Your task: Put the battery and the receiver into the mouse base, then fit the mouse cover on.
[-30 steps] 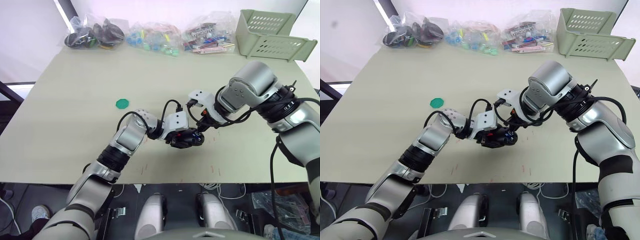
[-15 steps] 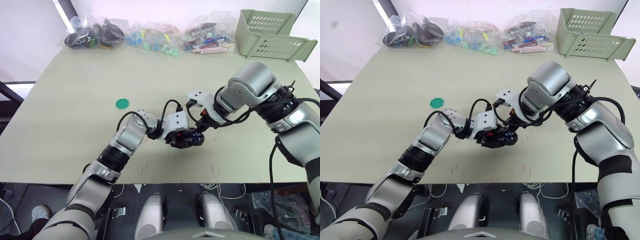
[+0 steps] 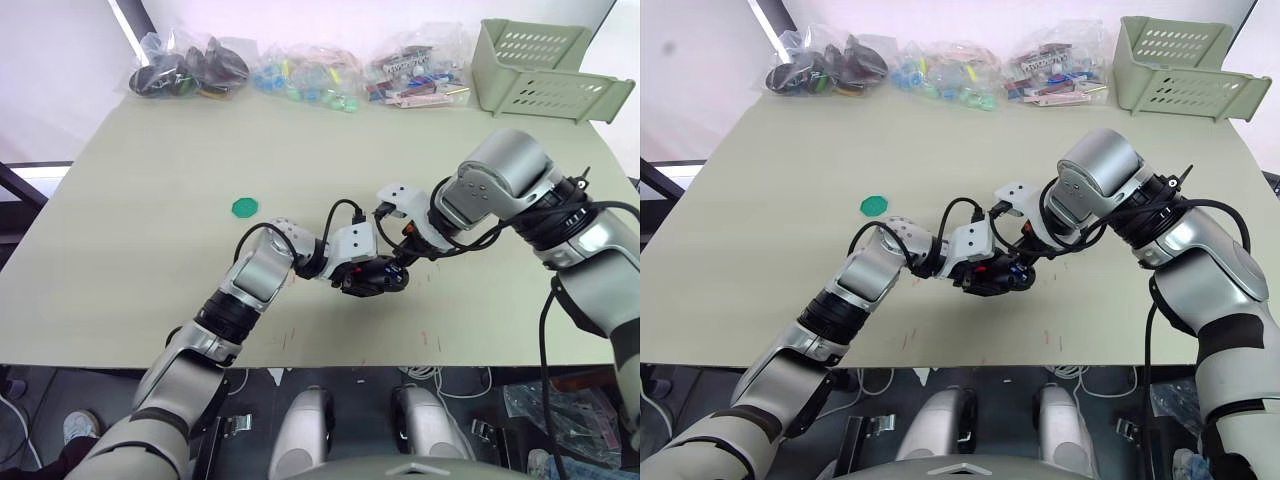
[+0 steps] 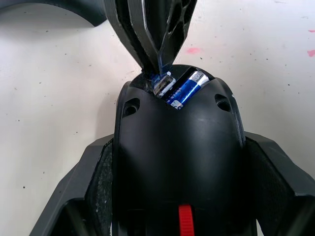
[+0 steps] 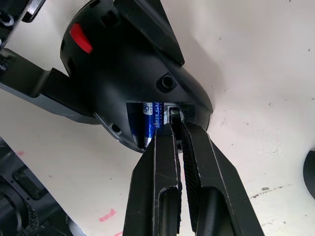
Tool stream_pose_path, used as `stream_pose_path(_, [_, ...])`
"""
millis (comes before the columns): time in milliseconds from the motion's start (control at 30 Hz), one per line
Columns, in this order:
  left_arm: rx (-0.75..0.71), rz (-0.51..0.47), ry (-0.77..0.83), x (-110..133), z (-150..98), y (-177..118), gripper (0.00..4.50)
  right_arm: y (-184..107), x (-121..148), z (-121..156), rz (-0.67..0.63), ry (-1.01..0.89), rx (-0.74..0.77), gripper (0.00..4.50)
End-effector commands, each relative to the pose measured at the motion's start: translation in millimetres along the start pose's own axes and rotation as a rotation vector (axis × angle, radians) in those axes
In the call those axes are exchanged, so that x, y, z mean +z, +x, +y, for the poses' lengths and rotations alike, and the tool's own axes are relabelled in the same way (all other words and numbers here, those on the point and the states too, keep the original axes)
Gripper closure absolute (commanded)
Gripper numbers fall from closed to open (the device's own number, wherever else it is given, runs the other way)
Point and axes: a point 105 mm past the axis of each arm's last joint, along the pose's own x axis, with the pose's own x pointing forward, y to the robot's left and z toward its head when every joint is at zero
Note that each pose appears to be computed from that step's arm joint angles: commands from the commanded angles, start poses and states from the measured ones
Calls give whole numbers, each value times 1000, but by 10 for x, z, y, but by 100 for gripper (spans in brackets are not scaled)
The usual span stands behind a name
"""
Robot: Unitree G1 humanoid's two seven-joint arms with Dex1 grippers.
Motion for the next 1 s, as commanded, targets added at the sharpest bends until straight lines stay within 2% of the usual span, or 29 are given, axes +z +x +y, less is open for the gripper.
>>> stream_pose_path(33, [-7, -6, 16, 53, -5, 28, 152, -70, 26, 13, -35, -20, -7, 450])
stream_pose_path(433, [-5, -8, 15, 59, 18, 38, 152, -40, 7, 86, -42, -52, 11, 450])
stream_pose_path(533, [-2, -8, 12, 53, 22, 41, 152, -65, 15, 61, -56, -52, -5, 350])
stream_pose_path(600, [-1, -9, 10, 50, 24, 42, 152, -126, 37, 18, -75, -47, -26, 234])
stream_pose_path(633, [-1, -8, 9, 45, 23, 42, 152, -172, 40, 1, -82, -46, -30, 223])
stream_pose_path(700, [-2, -8, 7, 42, 22, 41, 152, -252, 36, -26, -96, -52, -41, 139])
stream_pose_path(733, [-1, -9, 7, 42, 23, 41, 152, -292, 10, -36, -96, -55, -41, 119])
stream_pose_path(867, [-2, -8, 6, 29, 22, 46, 152, -452, -223, -65, -105, -68, -25, 119])
stream_pose_path(933, [-3, -8, 5, 30, 25, 47, 152, -483, -284, -38, -176, -104, -20, 119])
stream_pose_path(1000, [-3, -7, 4, 26, 27, 45, 152, -458, -357, 17, -313, -127, 24, 119])
